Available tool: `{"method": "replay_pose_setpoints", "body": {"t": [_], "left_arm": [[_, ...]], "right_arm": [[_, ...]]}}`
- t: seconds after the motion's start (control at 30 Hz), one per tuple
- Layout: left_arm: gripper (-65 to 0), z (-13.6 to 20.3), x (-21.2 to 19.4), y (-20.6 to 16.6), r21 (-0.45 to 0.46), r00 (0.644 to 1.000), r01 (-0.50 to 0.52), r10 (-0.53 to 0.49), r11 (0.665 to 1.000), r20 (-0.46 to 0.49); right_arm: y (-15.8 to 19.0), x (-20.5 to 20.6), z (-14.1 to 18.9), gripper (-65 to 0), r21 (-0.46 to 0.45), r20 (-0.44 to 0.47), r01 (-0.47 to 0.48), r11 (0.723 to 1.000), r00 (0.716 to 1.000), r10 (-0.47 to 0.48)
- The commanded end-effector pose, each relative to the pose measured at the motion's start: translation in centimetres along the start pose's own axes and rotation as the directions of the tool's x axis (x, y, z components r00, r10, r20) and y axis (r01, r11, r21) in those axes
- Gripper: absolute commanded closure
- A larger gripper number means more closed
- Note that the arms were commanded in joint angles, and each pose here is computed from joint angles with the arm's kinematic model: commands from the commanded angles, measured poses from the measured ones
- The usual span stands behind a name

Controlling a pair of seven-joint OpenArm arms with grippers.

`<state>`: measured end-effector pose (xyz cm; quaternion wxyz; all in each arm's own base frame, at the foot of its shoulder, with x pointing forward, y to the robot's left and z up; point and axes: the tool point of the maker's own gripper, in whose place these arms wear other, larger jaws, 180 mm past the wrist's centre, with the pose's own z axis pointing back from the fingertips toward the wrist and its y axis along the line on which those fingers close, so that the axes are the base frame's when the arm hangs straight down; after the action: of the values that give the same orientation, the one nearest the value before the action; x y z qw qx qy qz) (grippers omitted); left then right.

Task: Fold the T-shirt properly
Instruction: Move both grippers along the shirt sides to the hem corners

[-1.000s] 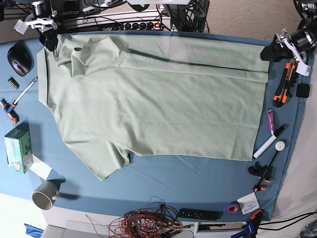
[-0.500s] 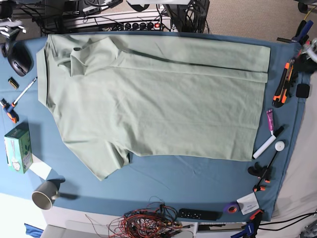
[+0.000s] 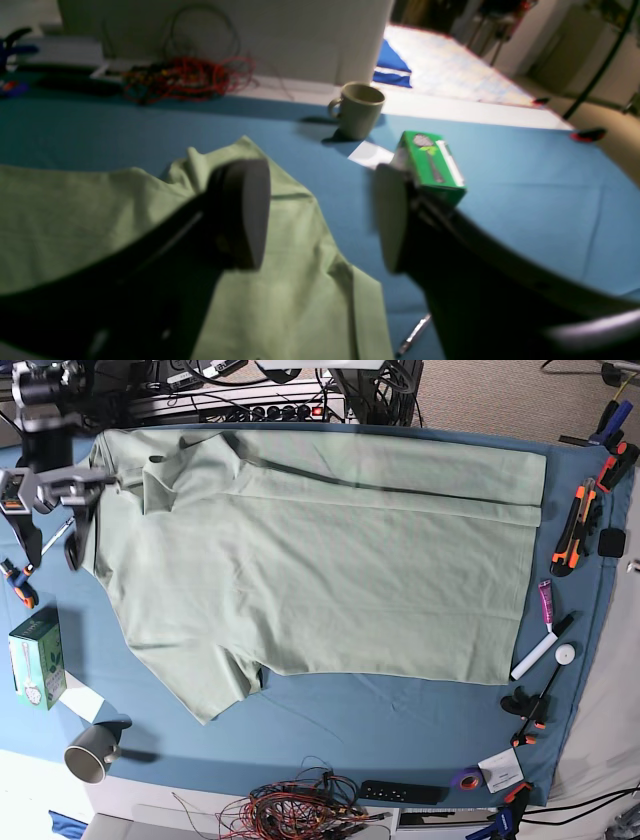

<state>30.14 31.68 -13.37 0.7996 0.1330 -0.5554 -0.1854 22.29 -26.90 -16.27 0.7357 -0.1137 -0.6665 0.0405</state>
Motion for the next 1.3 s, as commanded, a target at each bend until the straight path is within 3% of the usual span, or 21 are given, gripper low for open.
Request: {"method": "replay_pose_setpoints", "body": {"t": [0.0,0.07,0.17,0.33,0.5,0.6,0.73,0.87,0.93,1.1,1.27], "left_arm": [[-23.4,-0.5,1.6,-0.1,-0.015,0.999,0.015,-0.014,1.000,0.052],[-23.4,-2.5,1.4,-1.3,-0.065,0.999,-0.001,0.004,0.998,0.051],[-23.4,-6.1,0.9,-2.4,-0.111,0.999,-0.023,0.026,0.994,0.032],[-23.4,-12.4,0.3,-4.1,-0.188,0.997,-0.072,0.066,0.979,-0.041],[-23.4,-18.0,-1.6,-5.6,-0.227,0.972,-0.202,0.167,0.953,-0.165],[-23.4,-20.3,-3.9,-7.2,-0.248,0.932,-0.319,0.255,0.915,-0.259],[-23.4,-21.8,-7.6,-10.2,-0.275,0.840,-0.497,0.376,0.823,-0.391],[-23.4,-22.0,-10.5,-12.5,-0.280,0.746,-0.627,0.457,0.727,-0.484],[-23.4,-22.0,-11.6,-13.0,-0.257,0.705,-0.672,0.493,0.694,-0.511],[-23.4,-22.1,-13.2,-12.6,-0.212,0.652,-0.729,0.565,0.651,-0.506],[-23.4,-22.5,-12.5,-13.3,-0.231,0.653,-0.735,0.576,0.637,-0.492]], "right_arm": [[0.4,2.1,-0.2,-33.9,0.012,0.090,-0.003,1.000,0.996,0.002],[1.0,3.2,-1.1,-33.9,0.025,0.134,-0.004,1.000,0.991,0.001],[0.7,1.3,-3.6,-33.9,0.037,0.125,0.065,0.997,0.990,-0.070],[0.3,-3.5,-10.7,-33.9,0.084,0.034,0.157,0.984,0.987,-0.160],[0.5,-6.7,-18.7,-33.9,0.115,-0.067,0.202,0.973,0.978,-0.195],[0.9,-7.8,-22.9,-33.9,0.129,-0.129,0.259,0.957,0.962,-0.243],[1.8,-8.2,-27.4,-33.9,0.140,-0.194,0.321,0.937,0.937,-0.292],[2.9,-8.7,-30.1,-33.9,0.130,-0.254,0.380,0.916,0.906,-0.339],[3.3,-9.2,-30.6,-33.9,0.128,-0.279,0.389,0.912,0.897,-0.343],[3.6,-10.1,-30.7,-33.9,0.125,-0.302,0.376,0.918,0.896,-0.326],[3.6,-10.2,-30.6,-33.9,0.122,-0.304,0.377,0.918,0.895,-0.327]]}}
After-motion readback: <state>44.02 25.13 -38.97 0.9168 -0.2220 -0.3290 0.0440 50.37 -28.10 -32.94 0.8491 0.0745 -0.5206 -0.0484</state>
